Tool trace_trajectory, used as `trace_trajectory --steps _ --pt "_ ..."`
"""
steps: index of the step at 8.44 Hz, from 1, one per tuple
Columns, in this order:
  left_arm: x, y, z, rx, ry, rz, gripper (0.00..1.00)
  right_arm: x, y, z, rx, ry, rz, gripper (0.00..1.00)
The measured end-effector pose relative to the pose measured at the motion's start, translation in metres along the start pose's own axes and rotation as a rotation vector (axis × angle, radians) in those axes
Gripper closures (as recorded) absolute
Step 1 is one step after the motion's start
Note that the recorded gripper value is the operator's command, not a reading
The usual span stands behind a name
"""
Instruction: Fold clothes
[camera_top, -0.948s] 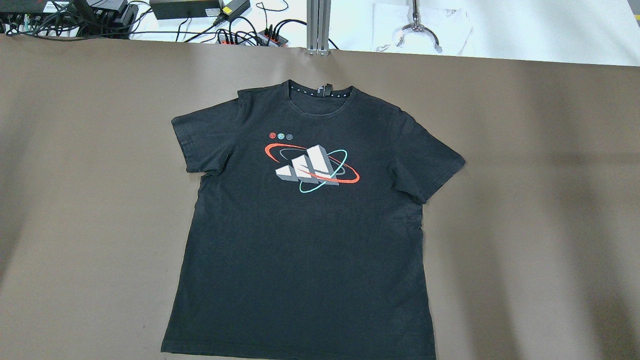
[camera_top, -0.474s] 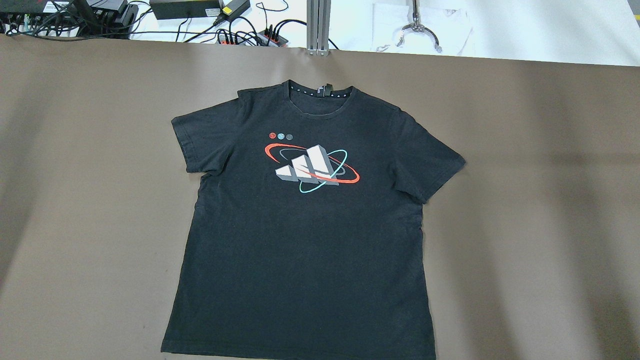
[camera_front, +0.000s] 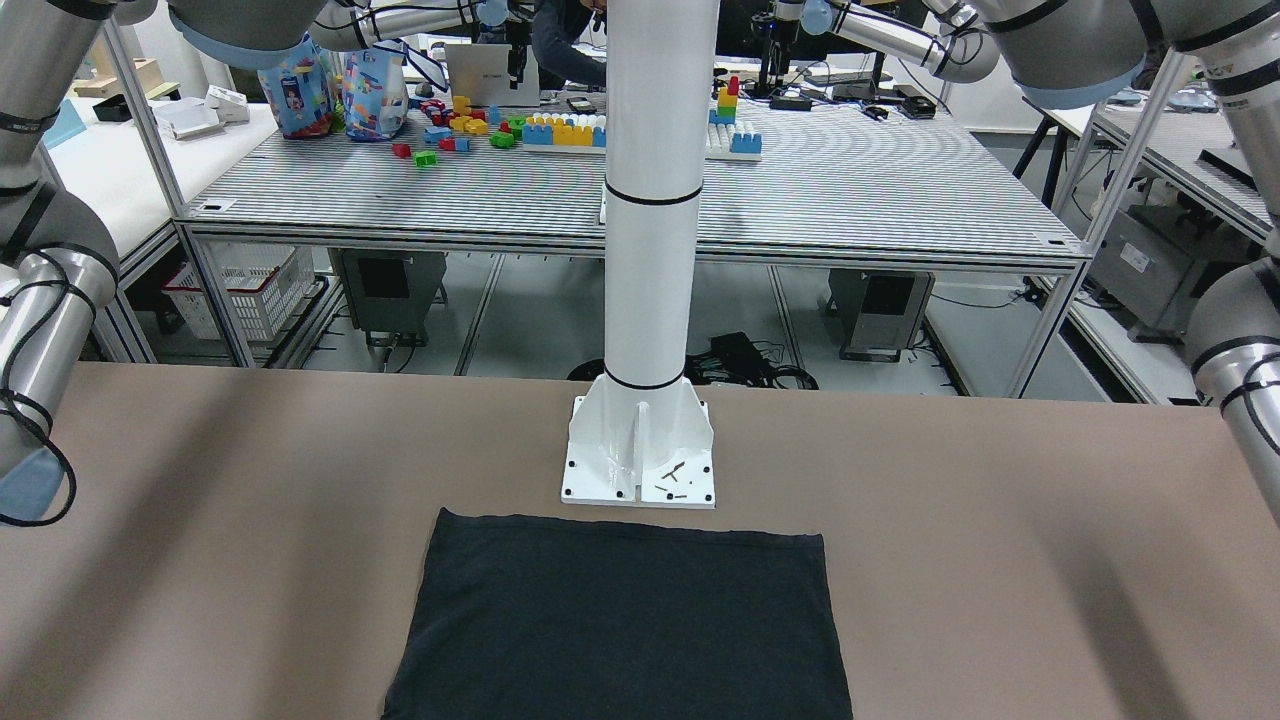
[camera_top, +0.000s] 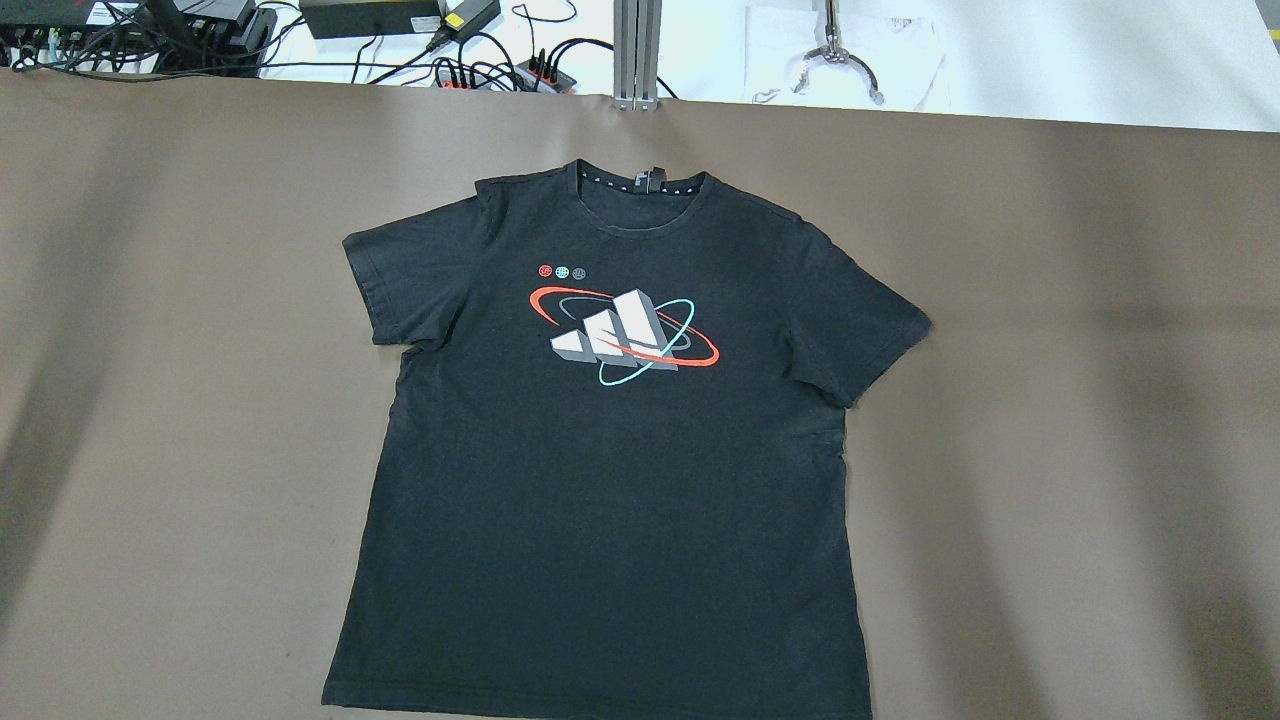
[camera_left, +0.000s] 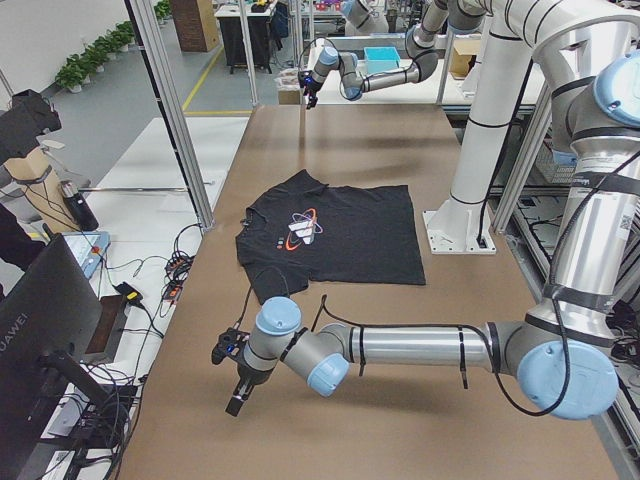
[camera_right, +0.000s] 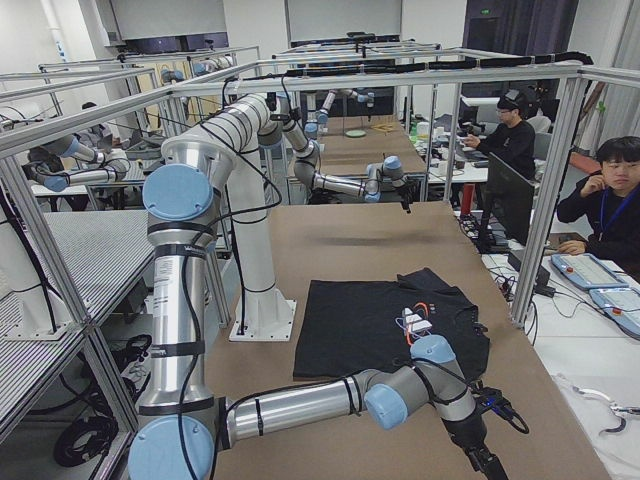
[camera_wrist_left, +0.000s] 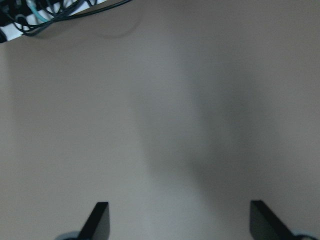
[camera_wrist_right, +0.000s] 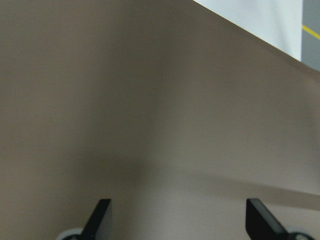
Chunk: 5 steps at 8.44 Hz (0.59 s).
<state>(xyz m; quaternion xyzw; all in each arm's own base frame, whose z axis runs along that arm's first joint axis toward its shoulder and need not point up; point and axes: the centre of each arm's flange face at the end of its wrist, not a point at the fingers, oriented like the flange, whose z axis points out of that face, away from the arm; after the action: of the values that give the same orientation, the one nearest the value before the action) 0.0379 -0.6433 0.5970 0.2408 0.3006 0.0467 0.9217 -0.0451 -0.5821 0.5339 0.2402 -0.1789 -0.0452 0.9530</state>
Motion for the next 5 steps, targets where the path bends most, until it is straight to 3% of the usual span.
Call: trace_trajectory --steps 3,5 --pt "0.102 -0.048 0.032 -0.028 0.120 0.005 0.01 -0.120 -0.032 0.037 0.035 -0.144 0.088 0.06" --pt "0.196 -0.075 0.049 -0.046 0.189 -0.040 0.01 -0.178 -0.041 0.040 0.047 -0.212 0.113 0.06"
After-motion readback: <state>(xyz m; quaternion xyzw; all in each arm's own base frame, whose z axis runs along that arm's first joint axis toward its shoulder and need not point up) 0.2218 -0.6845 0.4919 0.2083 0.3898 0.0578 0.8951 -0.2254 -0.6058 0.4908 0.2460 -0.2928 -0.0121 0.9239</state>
